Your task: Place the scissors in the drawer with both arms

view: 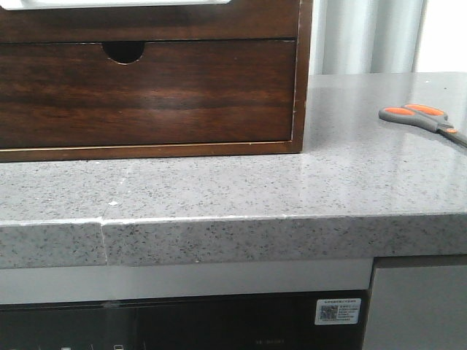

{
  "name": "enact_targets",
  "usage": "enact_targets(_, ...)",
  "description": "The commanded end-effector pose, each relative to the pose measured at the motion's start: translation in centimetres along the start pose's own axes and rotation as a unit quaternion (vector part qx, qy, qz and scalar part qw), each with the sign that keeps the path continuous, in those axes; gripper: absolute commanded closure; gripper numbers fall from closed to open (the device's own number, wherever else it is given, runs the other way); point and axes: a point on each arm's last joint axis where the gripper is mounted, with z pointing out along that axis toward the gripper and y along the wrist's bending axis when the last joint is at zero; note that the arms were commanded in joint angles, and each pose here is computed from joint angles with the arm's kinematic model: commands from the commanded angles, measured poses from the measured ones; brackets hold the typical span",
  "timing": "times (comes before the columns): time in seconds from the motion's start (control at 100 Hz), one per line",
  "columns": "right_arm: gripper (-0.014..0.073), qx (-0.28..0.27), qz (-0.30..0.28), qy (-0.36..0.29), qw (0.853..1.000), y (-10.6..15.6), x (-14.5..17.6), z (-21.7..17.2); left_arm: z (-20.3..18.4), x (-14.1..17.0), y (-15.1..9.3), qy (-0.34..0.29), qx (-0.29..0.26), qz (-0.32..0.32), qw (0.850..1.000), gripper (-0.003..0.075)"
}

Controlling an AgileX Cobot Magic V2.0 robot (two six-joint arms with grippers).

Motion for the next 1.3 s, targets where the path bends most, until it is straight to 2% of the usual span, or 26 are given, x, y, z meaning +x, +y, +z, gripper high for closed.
enact_targets(0.0,0.0719,-0.001,-0.003,-0.001,1.000,0.5,-2.6,-0.2,0.2,-2.7,-0.2,-0.032,0.003,-0.005,0.999,0.0717)
enact_targets(0.24,0.0719,0.002,-0.002,0.101,0.995,1.1,-4.7,1.0,1.6,-4.6,-0.3,-0.028,0.004,-0.005,1.000,0.0717)
enact_targets(0.54,0.0719,0.004,0.000,0.114,0.994,1.1,-4.9,1.6,2.4,-4.8,-0.4,-0.033,0.005,-0.004,0.999,0.0711)
enact_targets(0.61,0.0719,0.004,0.000,0.114,0.994,1.1,-4.9,1.6,2.6,-4.6,-0.4,-0.027,0.005,0.009,1.000,0.0654)
enact_targets(0.76,0.0719,0.004,0.000,0.121,0.993,1.1,-4.8,1.5,3.2,-4.7,-0.4,-0.030,0.006,0.010,0.999,0.0426)
enact_targets(0.86,0.0719,0.004,0.000,0.125,0.992,1.1,-4.7,1.5,3.6,-5.4,-0.5,-0.067,0.011,0.009,0.998,0.0402)
enact_targets(0.91,0.0719,0.004,0.000,0.126,0.992,1.1,-4.7,1.5,3.8,-5.7,-0.6,-0.084,0.016,0.028,0.996,0.0402)
enact_targets(0.98,0.0719,0.005,0.000,0.127,0.992,1.1,-4.7,1.5,4.3,-5.9,-1.0,-0.096,0.032,0.097,0.990,0.0402)
enact_targets(1.11,0.0719,0.005,0.000,0.128,0.992,1.1,-4.6,1.5,5.5,-6.1,-1.8,-0.082,0.065,0.229,0.968,0.0403)
enact_targets(1.22,0.0719,0.005,0.000,0.129,0.992,1.1,-4.6,1.5,6.4,-6.6,-2.8,-0.094,0.109,0.259,0.955,0.0433)
enact_targets(1.29,0.0719,0.005,0.000,0.129,0.992,1.1,-4.6,1.5,7.0,-6.6,-3.8,-0.102,0.152,0.295,0.938,0.0458)
